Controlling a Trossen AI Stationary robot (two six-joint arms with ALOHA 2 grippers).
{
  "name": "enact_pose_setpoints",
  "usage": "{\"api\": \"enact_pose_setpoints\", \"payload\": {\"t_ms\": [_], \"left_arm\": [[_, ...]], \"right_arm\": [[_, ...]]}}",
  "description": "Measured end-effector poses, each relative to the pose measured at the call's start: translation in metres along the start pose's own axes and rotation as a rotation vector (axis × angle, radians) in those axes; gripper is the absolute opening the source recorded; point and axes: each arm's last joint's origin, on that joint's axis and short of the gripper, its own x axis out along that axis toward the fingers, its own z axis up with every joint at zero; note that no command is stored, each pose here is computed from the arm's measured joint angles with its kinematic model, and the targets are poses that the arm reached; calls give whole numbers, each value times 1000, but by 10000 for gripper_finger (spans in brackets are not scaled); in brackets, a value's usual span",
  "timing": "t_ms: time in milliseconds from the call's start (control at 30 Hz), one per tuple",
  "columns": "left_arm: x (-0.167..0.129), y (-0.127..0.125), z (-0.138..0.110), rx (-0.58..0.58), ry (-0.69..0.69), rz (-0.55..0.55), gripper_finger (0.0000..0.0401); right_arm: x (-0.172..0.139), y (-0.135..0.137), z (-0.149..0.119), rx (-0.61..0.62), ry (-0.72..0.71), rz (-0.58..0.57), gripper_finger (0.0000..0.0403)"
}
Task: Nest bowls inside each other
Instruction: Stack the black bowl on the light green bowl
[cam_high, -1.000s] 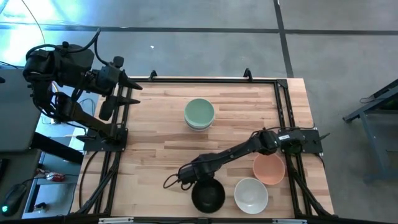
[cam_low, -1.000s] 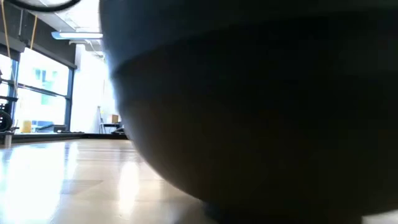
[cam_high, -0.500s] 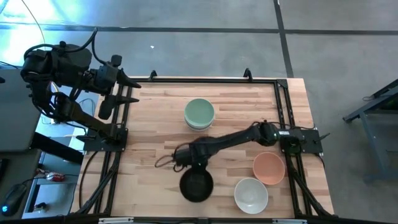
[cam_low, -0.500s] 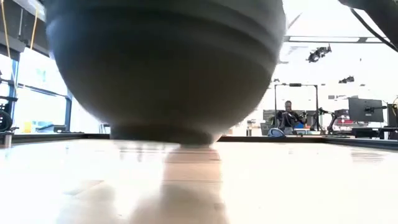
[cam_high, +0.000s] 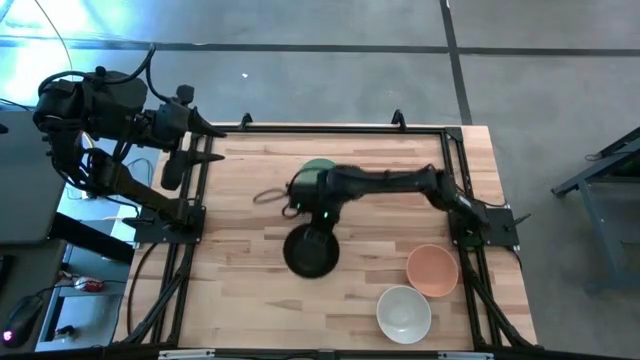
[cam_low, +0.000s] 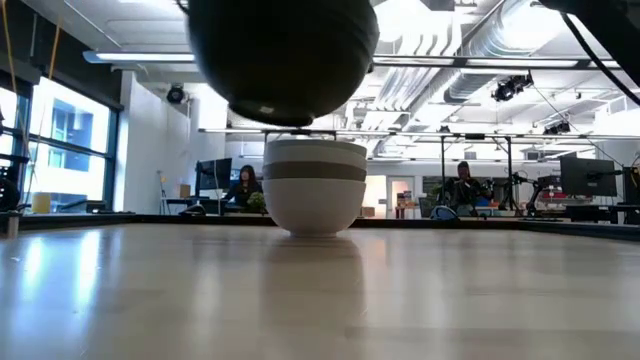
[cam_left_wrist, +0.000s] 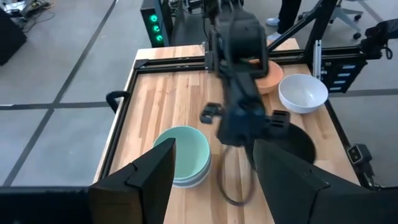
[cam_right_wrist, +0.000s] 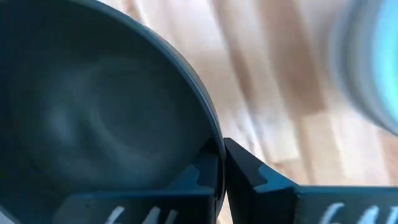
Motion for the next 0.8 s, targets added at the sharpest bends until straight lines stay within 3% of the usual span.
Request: {"api": "enact_pose_setpoints", "payload": {"t_ms": [333, 800], "left_arm": [[0, 2, 0, -17, 5, 55, 207], [0, 3, 0, -34, 9, 105, 207]], "right_arm": [[-41, -59, 14, 240, -89, -23, 0], [-56, -116, 27, 481, -132, -54, 0]]}}
